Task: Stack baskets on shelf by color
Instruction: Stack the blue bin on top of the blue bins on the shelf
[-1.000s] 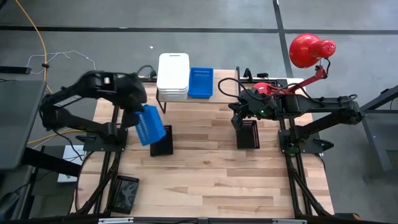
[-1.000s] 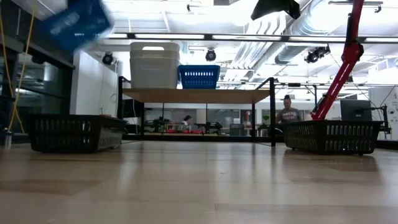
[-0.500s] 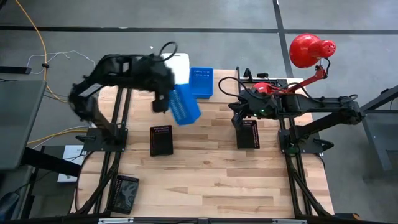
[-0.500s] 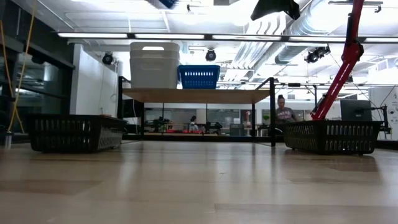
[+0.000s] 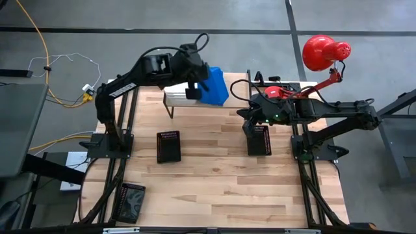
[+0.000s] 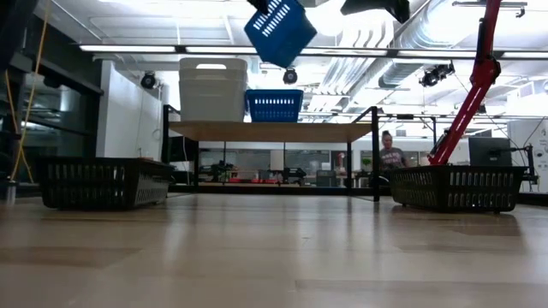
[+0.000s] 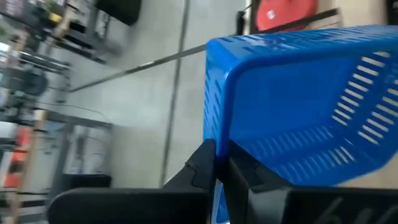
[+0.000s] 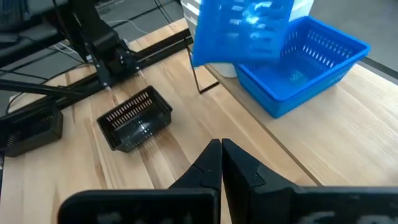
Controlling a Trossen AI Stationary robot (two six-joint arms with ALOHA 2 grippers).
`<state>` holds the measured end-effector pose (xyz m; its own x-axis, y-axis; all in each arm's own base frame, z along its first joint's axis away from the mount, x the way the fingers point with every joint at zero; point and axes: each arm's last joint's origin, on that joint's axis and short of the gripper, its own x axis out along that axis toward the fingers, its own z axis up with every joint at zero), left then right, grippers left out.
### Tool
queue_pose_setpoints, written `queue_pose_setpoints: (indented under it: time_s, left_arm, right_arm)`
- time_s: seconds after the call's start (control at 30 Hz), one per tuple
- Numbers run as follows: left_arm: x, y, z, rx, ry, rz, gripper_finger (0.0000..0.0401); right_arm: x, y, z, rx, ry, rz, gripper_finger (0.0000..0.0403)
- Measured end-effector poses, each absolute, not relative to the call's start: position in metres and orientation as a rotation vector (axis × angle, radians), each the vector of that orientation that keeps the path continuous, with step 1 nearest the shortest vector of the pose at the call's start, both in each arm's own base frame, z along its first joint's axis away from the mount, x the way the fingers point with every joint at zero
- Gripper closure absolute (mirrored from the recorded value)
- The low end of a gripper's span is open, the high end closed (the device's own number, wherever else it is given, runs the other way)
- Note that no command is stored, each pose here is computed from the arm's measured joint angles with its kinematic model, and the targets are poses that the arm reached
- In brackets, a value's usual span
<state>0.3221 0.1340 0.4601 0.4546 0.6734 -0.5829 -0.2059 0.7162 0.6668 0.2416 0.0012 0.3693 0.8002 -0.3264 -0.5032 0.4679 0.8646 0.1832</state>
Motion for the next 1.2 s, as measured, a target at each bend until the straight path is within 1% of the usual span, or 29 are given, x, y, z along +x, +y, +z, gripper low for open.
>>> queue_pose_setpoints:
  time_s: [0.17,0.57,0.8,1.03,1.2]
  left_arm:
    - [0.329,0.145,0.454,0.648,0.998,0.595,0.0401]
    - [0.328,0.152,0.451,0.653,1.041,0.628,0.0399]
    - [0.328,0.152,0.450,0.654,1.045,0.628,0.0389]
    - [0.323,0.151,0.444,0.651,1.132,0.586,0.0374]
    - [0.323,0.151,0.443,0.645,1.136,0.586,0.0364]
  right_arm:
    - [0.242,0.001,0.369,0.309,0.480,-0.431,0.0403]
    - [0.242,0.001,0.369,0.308,0.479,-0.434,0.0403]
    - [0.242,0.001,0.369,0.308,0.480,-0.435,0.0403]
    - [0.242,0.001,0.369,0.308,0.480,-0.435,0.0403]
    - [0.242,0.001,0.369,0.308,0.480,-0.435,0.0403]
